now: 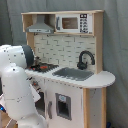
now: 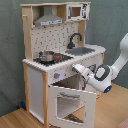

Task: Play with the kitchen

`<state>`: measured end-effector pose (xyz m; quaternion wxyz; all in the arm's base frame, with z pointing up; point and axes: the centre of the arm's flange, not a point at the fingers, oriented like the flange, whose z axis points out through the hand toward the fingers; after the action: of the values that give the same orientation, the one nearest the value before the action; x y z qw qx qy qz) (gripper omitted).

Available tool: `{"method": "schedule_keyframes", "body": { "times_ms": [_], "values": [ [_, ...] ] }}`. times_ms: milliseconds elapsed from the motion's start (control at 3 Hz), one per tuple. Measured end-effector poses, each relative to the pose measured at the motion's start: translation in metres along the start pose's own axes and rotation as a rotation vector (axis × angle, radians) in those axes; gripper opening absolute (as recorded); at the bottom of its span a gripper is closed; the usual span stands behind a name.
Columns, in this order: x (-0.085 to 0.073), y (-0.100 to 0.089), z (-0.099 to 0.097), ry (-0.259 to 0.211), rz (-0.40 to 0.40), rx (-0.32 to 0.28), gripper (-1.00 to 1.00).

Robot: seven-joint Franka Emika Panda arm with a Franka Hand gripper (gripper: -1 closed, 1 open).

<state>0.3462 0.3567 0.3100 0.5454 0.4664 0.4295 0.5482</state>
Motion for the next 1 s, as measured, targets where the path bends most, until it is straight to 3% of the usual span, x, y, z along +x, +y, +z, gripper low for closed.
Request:
{"method": "schedule_keyframes", "body": {
  "times_ms": [333, 667, 1000],
  "values": [
    [-0.0035, -0.0019, 0.0009, -0.024, -0.001, 0.004, 1.00],
    [-0.0039, -0.0021, 0.0011, -0.025, -0.001, 0.004, -1.00],
    [0.0015, 0.0021, 0.0024, -0.021, -0.098, 0.005, -1.00]
  ]
}}
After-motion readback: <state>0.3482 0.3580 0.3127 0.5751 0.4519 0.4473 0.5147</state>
